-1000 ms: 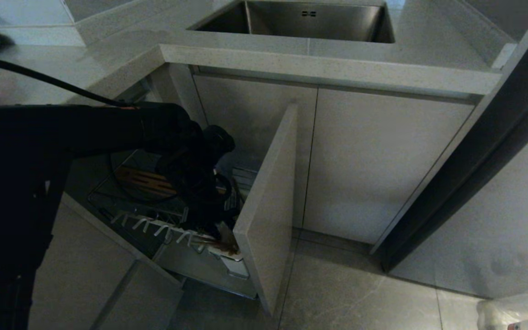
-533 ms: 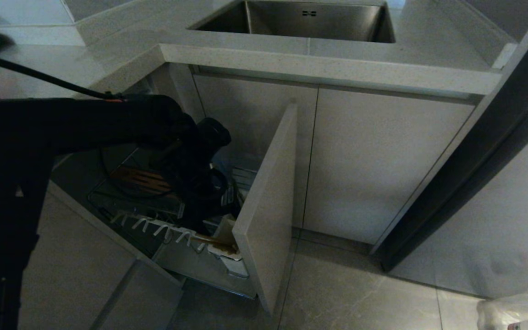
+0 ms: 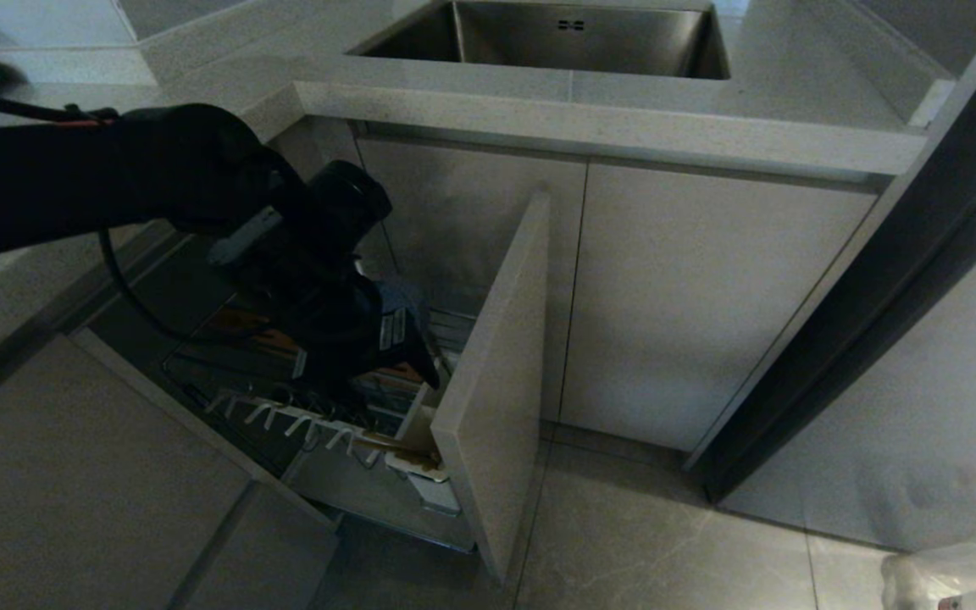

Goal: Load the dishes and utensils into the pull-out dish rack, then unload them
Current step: Pick up the chopsticks and place it in the cupboard, then pick up the fork and place it in the cupboard

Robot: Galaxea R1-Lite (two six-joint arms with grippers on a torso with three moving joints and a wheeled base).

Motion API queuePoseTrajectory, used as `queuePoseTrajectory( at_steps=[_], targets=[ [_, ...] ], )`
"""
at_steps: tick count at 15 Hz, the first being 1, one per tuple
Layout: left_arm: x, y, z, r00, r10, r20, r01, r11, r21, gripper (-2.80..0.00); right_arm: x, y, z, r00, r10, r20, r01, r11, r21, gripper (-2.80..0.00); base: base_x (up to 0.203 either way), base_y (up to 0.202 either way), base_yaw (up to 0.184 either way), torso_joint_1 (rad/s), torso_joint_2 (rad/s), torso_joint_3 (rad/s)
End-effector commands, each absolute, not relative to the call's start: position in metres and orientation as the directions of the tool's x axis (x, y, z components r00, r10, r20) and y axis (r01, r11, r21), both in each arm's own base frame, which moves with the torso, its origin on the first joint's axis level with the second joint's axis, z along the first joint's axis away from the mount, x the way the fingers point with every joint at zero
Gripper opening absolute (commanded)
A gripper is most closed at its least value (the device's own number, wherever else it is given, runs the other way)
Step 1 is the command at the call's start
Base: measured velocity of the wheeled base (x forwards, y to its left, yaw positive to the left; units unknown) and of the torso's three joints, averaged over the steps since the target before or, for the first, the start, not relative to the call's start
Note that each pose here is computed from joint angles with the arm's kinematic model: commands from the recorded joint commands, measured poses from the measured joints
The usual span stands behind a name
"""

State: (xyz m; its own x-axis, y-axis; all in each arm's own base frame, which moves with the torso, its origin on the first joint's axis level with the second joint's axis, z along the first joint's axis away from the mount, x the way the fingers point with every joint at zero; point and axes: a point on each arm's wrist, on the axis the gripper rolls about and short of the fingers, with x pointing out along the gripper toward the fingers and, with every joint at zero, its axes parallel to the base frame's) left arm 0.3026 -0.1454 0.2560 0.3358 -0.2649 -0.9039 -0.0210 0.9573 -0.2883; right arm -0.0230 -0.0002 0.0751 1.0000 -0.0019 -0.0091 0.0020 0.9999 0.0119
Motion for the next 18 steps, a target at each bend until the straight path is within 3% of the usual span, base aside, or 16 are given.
queuePoseTrajectory(
  at_steps=[1,7,11,15,18],
  targets=[
    [0.282,-0.136,0.283,0.397,-0.292,-0.87,-0.005,0.947,-0.32,-2.8,-0.023,0.0,0.075,1.0,-0.002,-0.011,0.002,1.0,0.012,-2.8,0.0,0.0,0.0,0.0,0.0,0.0],
    [0.218,-0.105,0.342,0.554,-0.336,-0.762,0.041,0.925,-0.379,-2.8,-0.023,0.0,0.075,1.0,-0.002,-0.009,0.002,1.0,0.012,-2.8,0.0,0.0,0.0,0.0,0.0,0.0],
    [0.162,-0.076,0.381,0.706,-0.345,-0.619,0.074,0.905,-0.419,-2.8,-0.023,0.0,0.075,1.0,-0.002,-0.01,0.002,1.0,0.012,-2.8,0.0,0.0,0.0,0.0,0.0,0.0],
    [0.119,-0.036,0.411,0.895,-0.158,-0.417,-0.029,0.913,-0.407,-2.8,-0.023,0.0,0.075,1.0,-0.002,-0.009,0.002,1.0,0.011,-2.8,0.0,0.0,0.0,0.0,0.0,0.0],
    [0.097,-0.01,0.425,0.954,0.052,-0.296,-0.166,0.912,-0.375,-2.8,-0.023,0.0,0.075,1.0,-0.002,-0.009,0.002,1.0,0.012,-2.8,0.0,0.0,0.0,0.0,0.0,0.0]
  ],
)
